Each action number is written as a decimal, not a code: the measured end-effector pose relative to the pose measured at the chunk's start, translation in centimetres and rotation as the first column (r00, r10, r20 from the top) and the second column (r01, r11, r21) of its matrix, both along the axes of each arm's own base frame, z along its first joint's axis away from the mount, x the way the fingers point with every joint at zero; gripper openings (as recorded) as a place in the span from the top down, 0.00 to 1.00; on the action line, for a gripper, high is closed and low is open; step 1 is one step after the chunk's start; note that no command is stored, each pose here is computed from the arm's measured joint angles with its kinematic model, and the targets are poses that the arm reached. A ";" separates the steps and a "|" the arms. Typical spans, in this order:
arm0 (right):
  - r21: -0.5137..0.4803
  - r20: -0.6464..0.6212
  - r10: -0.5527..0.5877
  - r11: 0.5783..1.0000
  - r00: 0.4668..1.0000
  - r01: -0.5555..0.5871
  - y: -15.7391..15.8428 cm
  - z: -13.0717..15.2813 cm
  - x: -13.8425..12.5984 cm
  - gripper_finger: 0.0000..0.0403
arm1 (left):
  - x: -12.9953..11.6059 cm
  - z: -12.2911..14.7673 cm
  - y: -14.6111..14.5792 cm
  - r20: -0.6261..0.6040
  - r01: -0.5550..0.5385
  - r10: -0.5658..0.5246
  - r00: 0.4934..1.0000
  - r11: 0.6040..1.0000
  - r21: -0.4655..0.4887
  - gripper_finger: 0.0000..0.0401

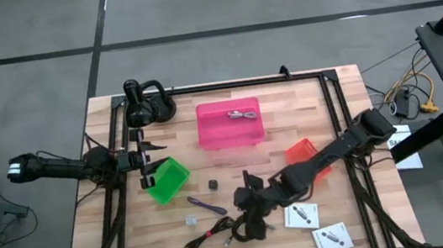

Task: Pick and place items into bin
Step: Put the right black charger cable into the pink bin

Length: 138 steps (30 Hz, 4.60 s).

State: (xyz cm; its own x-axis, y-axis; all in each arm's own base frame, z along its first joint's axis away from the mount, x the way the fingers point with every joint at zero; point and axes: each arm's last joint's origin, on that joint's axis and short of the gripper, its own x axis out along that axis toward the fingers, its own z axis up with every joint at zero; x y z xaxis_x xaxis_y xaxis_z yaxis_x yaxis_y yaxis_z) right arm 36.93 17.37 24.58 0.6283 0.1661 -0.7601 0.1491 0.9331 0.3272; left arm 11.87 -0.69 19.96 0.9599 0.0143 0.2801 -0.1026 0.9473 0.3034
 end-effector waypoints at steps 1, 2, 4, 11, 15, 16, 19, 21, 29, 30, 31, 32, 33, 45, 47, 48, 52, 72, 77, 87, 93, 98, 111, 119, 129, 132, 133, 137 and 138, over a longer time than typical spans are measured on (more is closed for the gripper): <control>-0.002 -0.001 0.010 1.000 1.000 -0.010 0.3 0.0 -0.1 0.70 | 0.0 0.0 0.0 0.000 0.000 0.000 1.000 1.000 0.000 0.66; -0.007 -0.004 0.020 1.000 1.000 -0.020 0.5 -0.1 -0.3 0.70 | 0.0 0.0 0.0 0.000 0.000 0.000 1.000 1.000 0.000 0.66; -0.024 -0.007 0.045 0.999 0.999 -0.045 0.9 -0.3 -0.5 0.70 | 0.0 0.0 0.0 -0.001 0.000 0.000 1.000 1.000 0.001 0.66; -0.008 -0.031 0.018 1.000 0.999 -0.019 1.3 -0.9 -1.0 0.67 | 0.0 0.0 0.0 -0.001 0.000 0.000 1.000 1.000 0.001 0.66; -0.013 -0.037 0.017 1.000 0.999 -0.018 1.3 -1.2 -1.2 0.60 | 0.0 0.0 0.0 -0.001 0.000 0.000 1.000 1.000 0.000 0.66; -0.017 -0.041 0.016 1.000 0.999 -0.016 1.3 -1.4 -1.2 0.58 | 0.0 0.0 0.0 -0.002 0.000 0.000 1.000 1.000 0.001 0.66; -0.033 -0.058 0.011 0.999 0.998 -0.013 1.2 -2.0 -1.4 0.53 | 0.0 0.0 0.0 -0.001 0.000 0.000 1.000 1.000 0.001 0.66; -0.048 -0.066 0.003 0.999 0.998 -0.006 1.0 -2.5 -1.6 0.50 | 0.0 0.0 0.0 -0.002 -0.001 0.001 1.000 1.000 0.001 0.66; -0.052 -0.044 0.013 0.999 0.999 -0.015 0.8 -4.6 -2.0 0.49 | 0.0 0.0 0.0 -0.002 0.000 0.000 1.000 1.000 0.001 0.66; -0.055 -0.021 0.022 0.998 1.000 -0.023 0.8 -4.7 -1.9 0.49 | 0.0 0.0 0.0 -0.002 0.000 0.000 1.000 1.000 0.001 0.66; -0.064 -0.004 0.026 0.998 1.000 -0.026 0.8 -5.0 -1.8 0.49 | 0.0 0.0 0.0 -0.002 0.000 0.000 1.000 1.000 0.001 0.66; -0.073 0.007 0.026 0.997 1.000 -0.025 0.9 -5.3 -1.5 0.49 | 0.0 0.0 0.0 -0.002 0.000 0.000 1.000 1.000 0.001 0.66; -0.082 0.008 0.032 0.996 0.999 -0.031 1.0 -5.7 -1.4 0.49 | 0.0 0.0 0.0 -0.003 0.000 0.000 1.000 1.000 0.001 0.66; -0.151 -0.100 0.050 0.986 0.994 -0.065 1.9 -7.9 0.8 0.49 | 0.0 0.0 0.0 -0.003 0.000 0.000 1.000 1.000 0.001 0.66; -0.151 -0.098 0.052 0.986 0.994 -0.067 1.9 -7.6 1.0 0.49 | 0.0 0.0 0.0 -0.004 0.000 0.000 1.000 1.000 0.001 0.66; -0.151 -0.092 0.055 0.986 0.994 -0.069 1.9 -7.5 1.0 0.49 | 0.0 0.0 0.0 -0.004 0.000 0.000 1.000 1.000 0.001 0.66; -0.159 -0.096 0.064 0.984 0.993 -0.079 1.9 -7.6 1.0 0.49 | 0.0 0.0 0.0 -0.002 0.000 0.000 1.000 1.000 0.001 0.66; -0.167 -0.143 0.000 0.986 0.990 -0.024 1.5 -8.9 0.3 0.49 | 0.0 0.0 0.0 -0.002 0.000 0.000 1.000 1.000 0.001 0.66; -0.158 -0.123 -0.004 0.987 0.992 -0.016 1.7 -9.5 0.5 0.49 | 0.0 0.0 0.0 -0.002 0.000 0.000 1.000 1.000 0.001 0.66; -0.179 -0.170 0.008 0.983 0.985 -0.039 2.3 -12.0 1.5 0.49 | 0.0 0.0 0.0 -0.003 0.000 0.000 1.000 1.000 0.001 0.66; -0.166 -0.189 0.021 0.985 0.982 -0.053 2.3 -11.7 1.3 0.49 | 0.0 0.0 0.0 -0.002 0.000 0.000 1.000 1.000 0.001 0.66; -0.139 -0.205 0.043 0.988 0.978 -0.072 2.4 -11.6 1.1 0.49 | 0.0 0.0 0.0 -0.002 0.000 0.000 1.000 1.000 0.001 0.66; -0.163 -0.239 0.045 0.983 0.970 -0.085 2.2 -11.7 0.8 0.61 | 0.0 0.0 0.0 -0.002 0.000 0.000 1.000 1.000 0.001 0.66; -0.161 -0.241 0.043 0.983 0.970 -0.083 2.2 -11.7 0.8 0.74 | 0.0 0.0 0.0 -0.002 0.000 0.000 1.000 1.000 0.001 0.66; -0.136 -0.250 0.059 0.986 0.966 -0.096 2.3 -11.7 0.8 0.90 | 0.0 0.0 0.0 -0.002 0.000 0.000 1.000 1.000 0.001 0.66; -0.136 -0.250 0.059 0.986 0.966 -0.096 2.3 -11.7 0.8 0.92 | 0.0 0.0 0.0 -0.002 0.000 0.000 1.000 1.000 0.001 0.66; -0.136 -0.250 0.059 0.986 0.966 -0.096 2.3 -11.7 0.8 0.92 | 0.0 0.0 0.0 -0.002 0.000 0.000 1.000 1.000 0.001 0.66; -0.129 -0.249 0.050 0.988 0.967 -0.084 2.3 -11.6 0.8 0.93 | 0.0 0.0 0.0 -0.002 0.000 0.000 1.000 1.000 0.001 0.66; -0.122 -0.251 0.039 0.990 0.967 -0.071 2.3 -11.5 0.8 0.93 | 0.0 0.0 0.0 -0.003 -0.001 0.001 1.000 1.000 0.001 0.66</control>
State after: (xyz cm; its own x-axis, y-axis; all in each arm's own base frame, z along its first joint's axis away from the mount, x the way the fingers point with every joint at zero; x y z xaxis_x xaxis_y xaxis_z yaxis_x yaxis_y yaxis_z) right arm 37.69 19.65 13.04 0.4110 0.0851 -0.9076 0.1573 0.9741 0.1625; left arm 11.88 -0.69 19.93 0.9606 0.0146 0.2777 -0.1024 0.9471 0.3043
